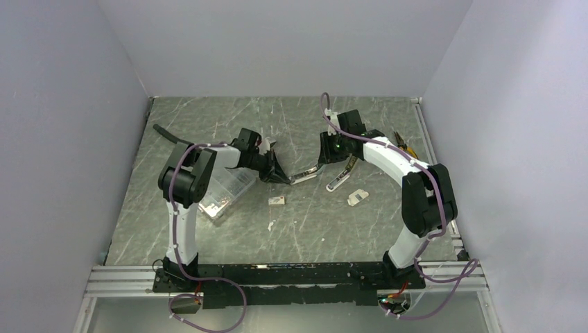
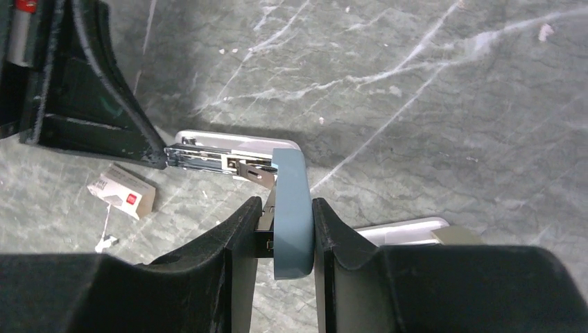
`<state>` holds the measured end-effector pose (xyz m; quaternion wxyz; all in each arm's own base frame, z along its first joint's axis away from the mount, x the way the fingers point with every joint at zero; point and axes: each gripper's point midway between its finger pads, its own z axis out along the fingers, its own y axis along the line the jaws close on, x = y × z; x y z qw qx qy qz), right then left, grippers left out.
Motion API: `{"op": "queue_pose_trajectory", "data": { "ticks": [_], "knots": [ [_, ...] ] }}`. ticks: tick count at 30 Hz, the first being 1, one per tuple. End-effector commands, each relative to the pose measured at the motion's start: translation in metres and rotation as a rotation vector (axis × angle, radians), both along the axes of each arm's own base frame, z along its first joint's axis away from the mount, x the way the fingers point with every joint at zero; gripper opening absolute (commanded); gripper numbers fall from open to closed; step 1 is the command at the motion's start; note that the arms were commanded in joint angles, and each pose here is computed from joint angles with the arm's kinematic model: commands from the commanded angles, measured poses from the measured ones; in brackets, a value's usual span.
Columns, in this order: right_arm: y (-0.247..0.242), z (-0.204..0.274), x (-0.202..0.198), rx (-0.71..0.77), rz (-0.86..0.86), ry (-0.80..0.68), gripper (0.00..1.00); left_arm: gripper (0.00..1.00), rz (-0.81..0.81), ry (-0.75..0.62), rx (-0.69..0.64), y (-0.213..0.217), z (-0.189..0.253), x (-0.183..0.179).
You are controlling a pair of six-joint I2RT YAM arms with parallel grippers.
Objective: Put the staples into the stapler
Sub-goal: Open the stapler at the center of the board.
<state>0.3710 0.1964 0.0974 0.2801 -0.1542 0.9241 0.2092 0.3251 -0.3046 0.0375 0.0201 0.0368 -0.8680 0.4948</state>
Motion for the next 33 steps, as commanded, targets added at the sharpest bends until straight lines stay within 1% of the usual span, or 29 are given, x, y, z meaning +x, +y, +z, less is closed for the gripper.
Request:
{"op": "queue_pose_trajectory", "data": {
  "ticks": [1,6,11,17,19,22,25,33],
  "knots": [
    [-0.007,0.022,0.011,-0.025,-0.086,-0.045,0.27,0.03,-0.019,-0.124,-0.055,0.000,0.044,0.012],
    [-0.004,0.023,0.010,-0.050,-0.094,-0.052,0.29,0.03,-0.017,-0.130,-0.065,0.002,0.049,0.013],
    [-0.003,0.020,0.010,-0.068,-0.111,-0.048,0.34,0.03,-0.004,-0.131,-0.073,0.002,0.055,0.015],
    [-0.003,0.018,0.009,-0.070,-0.129,-0.041,0.42,0.03,0.053,-0.112,-0.109,-0.006,0.071,0.024],
    [-0.002,0.019,0.008,-0.066,-0.129,-0.041,0.44,0.03,0.061,-0.097,-0.111,-0.010,0.073,0.022],
    [-0.001,0.023,0.008,-0.055,-0.128,-0.044,0.50,0.03,0.056,-0.132,-0.120,-0.021,0.080,0.021],
    [0.000,0.025,0.007,-0.046,-0.121,-0.046,0.54,0.03,0.064,-0.123,-0.127,-0.028,0.082,0.020],
    [0.007,0.034,-0.002,-0.002,-0.064,-0.059,0.57,0.03,0.058,-0.135,-0.099,-0.038,0.078,0.017]
  ]
}}
